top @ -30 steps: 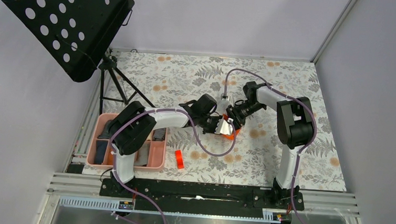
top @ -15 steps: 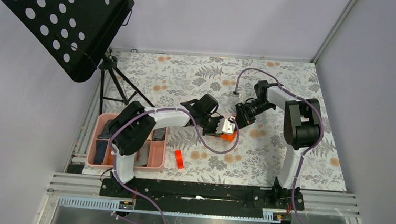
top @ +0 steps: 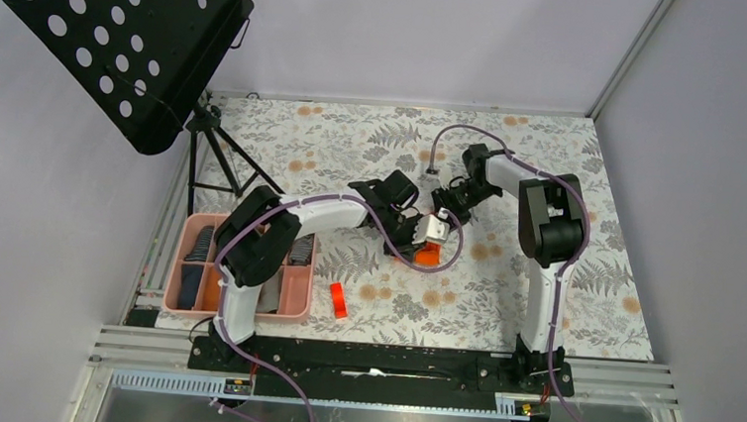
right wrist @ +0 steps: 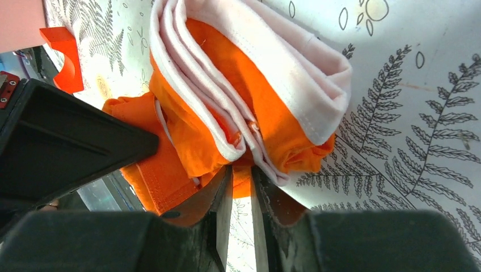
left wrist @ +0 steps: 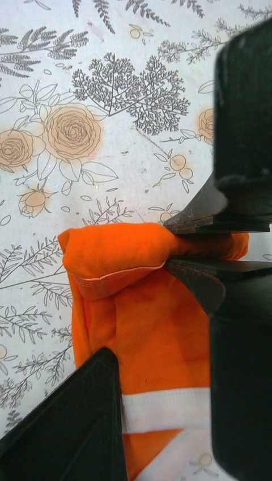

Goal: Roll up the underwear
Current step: Roll the underwear to the center of the board.

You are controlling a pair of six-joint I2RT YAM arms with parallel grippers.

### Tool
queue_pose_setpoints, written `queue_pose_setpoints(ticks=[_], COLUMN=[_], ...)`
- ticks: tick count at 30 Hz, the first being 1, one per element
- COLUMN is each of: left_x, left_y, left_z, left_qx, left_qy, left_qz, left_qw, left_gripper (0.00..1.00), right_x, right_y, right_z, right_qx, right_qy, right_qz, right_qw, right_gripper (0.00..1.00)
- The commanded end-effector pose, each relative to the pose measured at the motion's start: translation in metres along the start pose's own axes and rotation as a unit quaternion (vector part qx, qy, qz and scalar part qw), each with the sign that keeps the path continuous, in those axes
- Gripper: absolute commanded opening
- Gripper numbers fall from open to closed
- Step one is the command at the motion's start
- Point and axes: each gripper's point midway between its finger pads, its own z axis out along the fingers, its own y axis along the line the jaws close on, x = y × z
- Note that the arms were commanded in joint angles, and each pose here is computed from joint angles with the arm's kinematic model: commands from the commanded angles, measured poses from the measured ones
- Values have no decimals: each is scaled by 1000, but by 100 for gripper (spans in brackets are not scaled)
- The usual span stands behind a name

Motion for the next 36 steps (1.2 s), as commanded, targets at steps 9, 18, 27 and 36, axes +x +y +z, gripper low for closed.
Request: queue_pose_setpoints(ticks=[9, 18, 27, 36], left_x=[19, 13, 39, 46], left_y=[-12, 6, 44, 42], left_z=[8, 9, 26, 30], left_qx=[73, 154, 177, 185], left_qy=[-1, -20, -1, 4], left_qz=[-138, -240, -355, -380], left_qw=[988, 958, 918, 906], left_gripper=[0, 0, 2, 5], right_x=[-49, -82, -6, 40], right_y=[0, 12, 69, 86], right_z=[-95, -247, -177, -66], right_qx=[41, 165, 232, 188], right_qy=[-112, -321, -320, -153], right_qz=[-48, -130, -380, -543], right_qw=[992, 924, 836, 804], right_gripper=[32, 43, 64, 57])
